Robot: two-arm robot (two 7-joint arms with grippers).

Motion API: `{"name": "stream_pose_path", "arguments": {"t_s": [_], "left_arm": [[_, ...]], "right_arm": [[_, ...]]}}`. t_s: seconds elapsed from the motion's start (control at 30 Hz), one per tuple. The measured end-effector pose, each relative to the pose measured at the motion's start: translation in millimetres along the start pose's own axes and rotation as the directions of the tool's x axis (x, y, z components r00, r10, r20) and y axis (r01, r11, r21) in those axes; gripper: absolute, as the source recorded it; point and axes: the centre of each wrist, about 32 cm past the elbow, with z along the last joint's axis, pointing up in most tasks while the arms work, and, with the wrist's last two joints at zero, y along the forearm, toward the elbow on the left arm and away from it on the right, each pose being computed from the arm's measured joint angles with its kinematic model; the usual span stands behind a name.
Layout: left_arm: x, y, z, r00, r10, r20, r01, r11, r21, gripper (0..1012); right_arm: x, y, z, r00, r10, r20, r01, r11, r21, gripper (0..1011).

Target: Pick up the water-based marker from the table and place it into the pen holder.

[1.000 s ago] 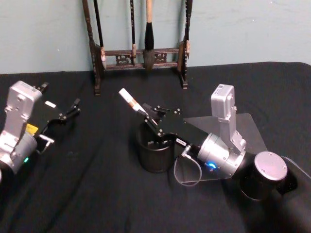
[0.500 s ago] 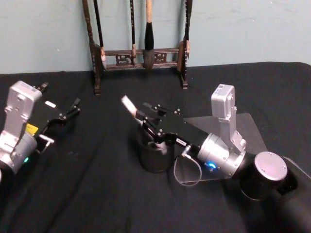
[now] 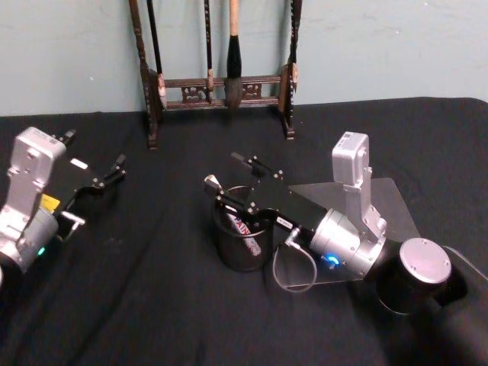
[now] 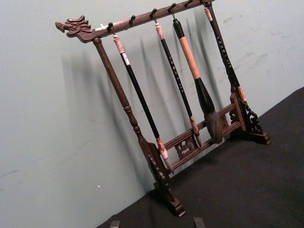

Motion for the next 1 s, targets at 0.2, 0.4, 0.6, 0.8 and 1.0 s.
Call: {"name": "stream_pose_path", "arguments": {"t_s": [0.2, 0.4, 0.6, 0.8, 1.0], "left_arm": [[0.0, 0.0, 0.0, 1.0, 0.0, 0.0, 0.0, 1.0, 0.0, 1001], [0.0, 0.0, 0.0, 1.0, 0.0, 0.0, 0.0, 1.0, 0.0, 1001], [0.0, 0.0, 0.0, 1.0, 0.0, 0.0, 0.0, 1.0, 0.0, 1001], [0.0, 0.0, 0.0, 1.0, 0.0, 0.0, 0.0, 1.0, 0.0, 1001], [0.0, 0.0, 0.0, 1.0, 0.0, 0.0, 0.0, 1.0, 0.0, 1001]], "right_arm": [[0.0, 0.0, 0.0, 1.0, 0.0, 0.0, 0.0, 1.0, 0.0, 894], [0.0, 0.0, 0.1, 1.0, 0.0, -0.001, 0.0, 1.0, 0.001, 1000], [5.4, -5.4, 9.9, 0.999, -0.03, 0.013, 0.03, 0.999, 0.016, 1000], [13.4, -17.8, 28.1, 0.995, -0.093, 0.044, 0.092, 0.996, 0.018, 1000], [20.3, -34.8, 43.5, 0.982, -0.171, 0.074, 0.175, 0.984, -0.045, 1000]]}}
